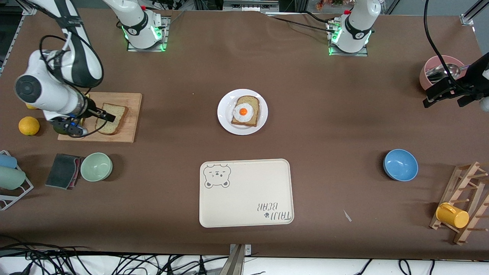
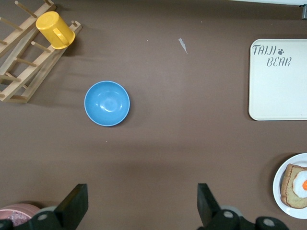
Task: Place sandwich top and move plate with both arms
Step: 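Lower the right gripper onto the bread slice and grasp its edge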
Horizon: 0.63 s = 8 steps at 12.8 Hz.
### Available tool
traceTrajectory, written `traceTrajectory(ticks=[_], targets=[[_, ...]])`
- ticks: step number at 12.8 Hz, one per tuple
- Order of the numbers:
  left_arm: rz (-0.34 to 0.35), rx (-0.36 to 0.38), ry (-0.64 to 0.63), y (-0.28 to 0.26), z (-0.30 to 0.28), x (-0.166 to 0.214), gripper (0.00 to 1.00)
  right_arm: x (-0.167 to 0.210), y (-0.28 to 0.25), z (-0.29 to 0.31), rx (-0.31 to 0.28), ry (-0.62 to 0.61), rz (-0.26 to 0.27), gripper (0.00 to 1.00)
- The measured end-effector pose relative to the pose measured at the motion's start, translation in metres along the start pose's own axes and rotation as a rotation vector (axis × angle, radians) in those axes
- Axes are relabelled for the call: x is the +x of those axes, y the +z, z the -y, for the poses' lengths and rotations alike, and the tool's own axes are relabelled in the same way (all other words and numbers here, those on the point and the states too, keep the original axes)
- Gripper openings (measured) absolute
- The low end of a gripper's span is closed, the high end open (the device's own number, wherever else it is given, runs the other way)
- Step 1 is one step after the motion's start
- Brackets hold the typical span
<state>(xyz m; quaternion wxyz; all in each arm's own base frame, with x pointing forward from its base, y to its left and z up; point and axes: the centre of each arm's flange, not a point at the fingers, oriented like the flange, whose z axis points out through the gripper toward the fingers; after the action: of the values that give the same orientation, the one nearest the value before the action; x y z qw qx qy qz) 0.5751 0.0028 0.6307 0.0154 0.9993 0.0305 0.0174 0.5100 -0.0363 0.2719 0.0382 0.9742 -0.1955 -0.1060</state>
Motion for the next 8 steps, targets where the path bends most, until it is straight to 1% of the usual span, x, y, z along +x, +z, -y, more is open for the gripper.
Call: traceTrajectory(ticks=[1,2,3,4,5,6,8], targets=[[0.000,0.000,0.001,0.000,0.000,0.000,1.00,-0.001,0.011,0.000,-0.005,0.001,0.013,0.93],[0.000,0.000,0.000,0.000,0.000,0.000,1.00,-0.001,0.019,0.001,-0.010,0.001,0.023,0.88],[0.000,0.000,-0.002,0.000,0.001,0.000,1.00,0.000,0.025,0.002,-0.024,-0.009,0.027,0.88],[0.000,0.000,-0.002,0.000,0.001,0.000,1.00,0.001,0.030,0.002,-0.048,-0.024,0.024,0.80],[0.000,0.000,-0.002,0.000,0.001,0.000,1.00,0.002,0.036,0.002,-0.071,-0.037,0.019,0.80],[0.000,0.000,-0.002,0.000,0.001,0.000,1.00,0.004,0.042,0.003,-0.085,-0.040,0.014,0.74],[0.000,0.000,0.003,0.000,-0.001,0.000,1.00,0.006,0.053,0.005,-0.090,-0.046,0.009,0.73]])
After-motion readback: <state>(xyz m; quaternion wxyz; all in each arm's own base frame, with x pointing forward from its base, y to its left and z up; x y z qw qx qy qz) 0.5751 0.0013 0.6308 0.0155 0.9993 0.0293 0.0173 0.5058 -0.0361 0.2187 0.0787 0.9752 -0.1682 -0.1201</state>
